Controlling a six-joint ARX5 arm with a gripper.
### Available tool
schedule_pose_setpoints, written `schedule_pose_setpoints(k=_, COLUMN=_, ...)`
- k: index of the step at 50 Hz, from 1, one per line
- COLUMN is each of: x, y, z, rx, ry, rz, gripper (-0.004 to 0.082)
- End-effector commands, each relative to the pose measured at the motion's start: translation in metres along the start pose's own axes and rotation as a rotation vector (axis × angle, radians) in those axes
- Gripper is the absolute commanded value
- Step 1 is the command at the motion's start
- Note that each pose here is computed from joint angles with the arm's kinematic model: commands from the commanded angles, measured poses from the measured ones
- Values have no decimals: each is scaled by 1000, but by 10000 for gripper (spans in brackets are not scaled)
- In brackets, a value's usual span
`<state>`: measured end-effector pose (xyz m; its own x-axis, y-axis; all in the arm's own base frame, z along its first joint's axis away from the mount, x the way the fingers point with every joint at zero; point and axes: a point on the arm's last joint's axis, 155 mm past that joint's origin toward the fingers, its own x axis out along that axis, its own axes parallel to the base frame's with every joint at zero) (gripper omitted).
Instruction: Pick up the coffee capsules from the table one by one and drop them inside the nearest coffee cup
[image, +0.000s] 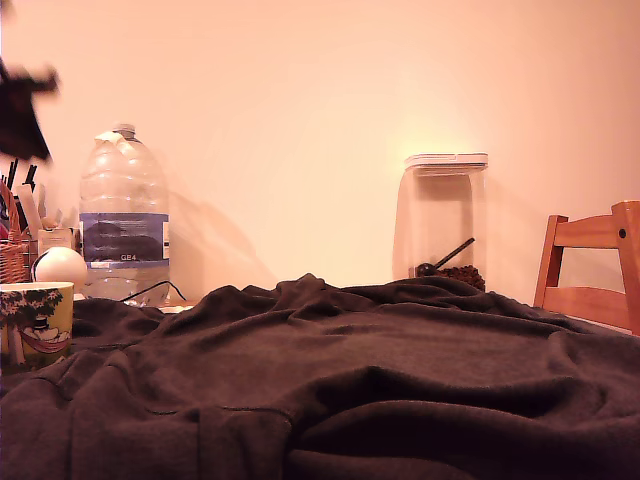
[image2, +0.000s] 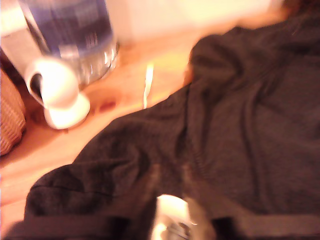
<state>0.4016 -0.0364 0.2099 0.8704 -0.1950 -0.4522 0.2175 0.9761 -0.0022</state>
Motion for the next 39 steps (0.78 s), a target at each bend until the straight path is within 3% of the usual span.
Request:
schedule_pose_setpoints(k=1, x=-3, y=-5, z=-16, rx=-3, ry=11, rz=-18, gripper=-24)
schedule_pose_setpoints(k=13, x=-34, y=-13, z=-6, rx=-24, ry=-103, rz=-22, gripper=-24)
schedule_pose_setpoints(k=28, x=-39, y=-22, z=-30, rx=-34, ry=-89, rz=-46, gripper=-24)
schedule_pose_setpoints(k=39, x=-38, y=-28, z=-29, rx=-37, ry=-97, rz=-60, gripper=-24)
